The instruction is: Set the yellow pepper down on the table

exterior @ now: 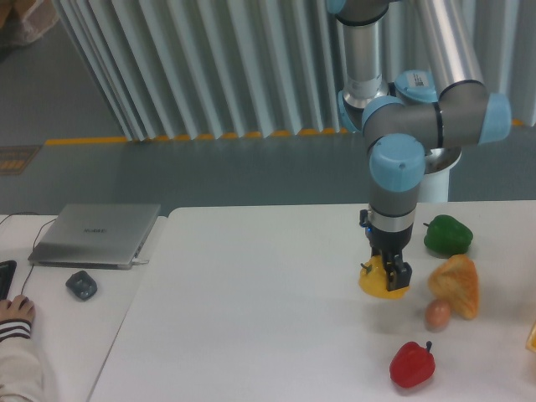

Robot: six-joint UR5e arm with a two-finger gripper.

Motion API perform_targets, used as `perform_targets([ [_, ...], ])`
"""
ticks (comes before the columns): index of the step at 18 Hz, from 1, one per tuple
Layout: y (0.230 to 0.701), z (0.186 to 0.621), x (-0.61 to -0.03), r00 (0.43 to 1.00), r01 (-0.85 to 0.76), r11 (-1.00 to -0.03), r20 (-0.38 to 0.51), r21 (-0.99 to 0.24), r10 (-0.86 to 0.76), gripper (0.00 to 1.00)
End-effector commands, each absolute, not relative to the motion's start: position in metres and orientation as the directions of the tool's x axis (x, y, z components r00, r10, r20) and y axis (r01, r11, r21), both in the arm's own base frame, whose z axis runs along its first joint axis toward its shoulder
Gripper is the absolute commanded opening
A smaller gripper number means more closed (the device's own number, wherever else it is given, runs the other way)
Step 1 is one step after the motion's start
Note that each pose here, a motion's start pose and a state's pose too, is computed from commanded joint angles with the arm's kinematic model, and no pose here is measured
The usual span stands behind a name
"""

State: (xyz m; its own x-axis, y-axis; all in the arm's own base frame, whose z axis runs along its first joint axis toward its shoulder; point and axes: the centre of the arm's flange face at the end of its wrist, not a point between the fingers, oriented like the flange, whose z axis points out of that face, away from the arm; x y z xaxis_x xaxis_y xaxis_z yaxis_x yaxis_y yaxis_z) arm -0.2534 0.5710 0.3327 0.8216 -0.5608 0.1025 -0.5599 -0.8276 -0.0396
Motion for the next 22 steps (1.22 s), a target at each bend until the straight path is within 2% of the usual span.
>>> perform_targets([
  [4, 0.58, 0.323, -0.259, 0.82, -0.569, -0.822, 0.057, -0.029, -0.57, 0.69],
  [17, 0.577, 0.311, -0.272, 0.823, -0.567, -0.823, 0.053, 0.019, -0.566, 0.69],
  [18, 0.577, 0.311, -0.272, 0.824, -0.566, -0.824, 0.054, 0.021, -0.565, 0.72],
  [20, 0.578, 0.308, -0.273, 0.823, -0.566, -0.824, 0.059, 0.023, -0.564, 1.0],
  [22, 0.578, 0.307, -0.272, 0.823, -0.566, -0.824, 0.06, 0.023, -0.564, 1.0],
])
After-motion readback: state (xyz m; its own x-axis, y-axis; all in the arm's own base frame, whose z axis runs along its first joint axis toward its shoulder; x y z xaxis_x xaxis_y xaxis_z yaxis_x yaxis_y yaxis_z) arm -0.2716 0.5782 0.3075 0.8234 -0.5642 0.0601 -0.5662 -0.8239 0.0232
